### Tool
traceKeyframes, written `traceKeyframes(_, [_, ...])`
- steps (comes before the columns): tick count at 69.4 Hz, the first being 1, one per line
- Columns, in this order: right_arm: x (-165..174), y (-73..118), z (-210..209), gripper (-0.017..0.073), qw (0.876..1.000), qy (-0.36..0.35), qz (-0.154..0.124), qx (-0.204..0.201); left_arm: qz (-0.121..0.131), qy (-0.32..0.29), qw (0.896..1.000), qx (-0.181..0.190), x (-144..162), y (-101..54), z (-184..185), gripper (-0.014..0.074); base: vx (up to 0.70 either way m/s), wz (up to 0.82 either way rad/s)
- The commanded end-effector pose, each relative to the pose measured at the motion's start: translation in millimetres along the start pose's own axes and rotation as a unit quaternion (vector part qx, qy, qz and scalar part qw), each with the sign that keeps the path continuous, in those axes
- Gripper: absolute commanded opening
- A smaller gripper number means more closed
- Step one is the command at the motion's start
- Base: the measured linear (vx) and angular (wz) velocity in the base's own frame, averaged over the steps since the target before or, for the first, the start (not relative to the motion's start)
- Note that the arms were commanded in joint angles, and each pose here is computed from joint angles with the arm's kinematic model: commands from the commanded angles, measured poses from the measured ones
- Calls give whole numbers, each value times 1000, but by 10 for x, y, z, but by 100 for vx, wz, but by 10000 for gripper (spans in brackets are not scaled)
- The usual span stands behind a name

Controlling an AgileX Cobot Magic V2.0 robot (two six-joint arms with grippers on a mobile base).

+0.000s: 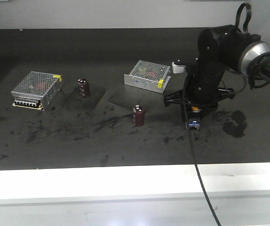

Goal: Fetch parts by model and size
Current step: 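Lower the right gripper onto the yellow-capped stop button and grasp it, then lift the yellow-capped button with the right gripper and retract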

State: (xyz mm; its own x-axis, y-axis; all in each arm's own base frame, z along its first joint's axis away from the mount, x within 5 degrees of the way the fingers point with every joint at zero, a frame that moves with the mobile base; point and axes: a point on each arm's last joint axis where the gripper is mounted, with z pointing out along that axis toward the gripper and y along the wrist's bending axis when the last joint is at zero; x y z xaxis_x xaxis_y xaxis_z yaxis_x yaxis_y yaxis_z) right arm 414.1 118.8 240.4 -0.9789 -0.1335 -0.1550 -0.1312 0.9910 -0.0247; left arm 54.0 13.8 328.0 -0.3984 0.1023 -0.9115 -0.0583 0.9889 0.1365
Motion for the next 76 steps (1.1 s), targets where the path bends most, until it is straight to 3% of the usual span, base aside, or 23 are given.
traceKeyframes(1, [47, -36, -338, -9, 1000, -22, -8, 2, 5, -43, 999, -1, -128, 10, -30, -6, 0, 0])
traceKeyframes(15, [220, -66, -461, -8, 997, -81, -3, -8, 5, -39, 999, -1, -121, 11, -29, -6, 0, 0])
traceKeyframes(28, [547, -119, -683, -8, 985, -172, -4, -25, 5, -44, 999, 0, -131, 9, -30, -6, 0, 0])
traceKeyframes(46, [1065, -208, -1059, -6, 950, -308, -5, -46, 5, -60, 998, 3, -161, 4, -33, -6, 0, 0])
traceKeyframes(62, [1585, -291, -1230, -5, 924, -378, -6, -56, 5, -62, 998, 3, -164, 3, -34, -6, 0, 0])
traceKeyframes(76, [2044, -374, -1381, -5, 891, -451, -18, -54, 4, -71, 997, 5, -180, 0, -36, -6, 0, 0])
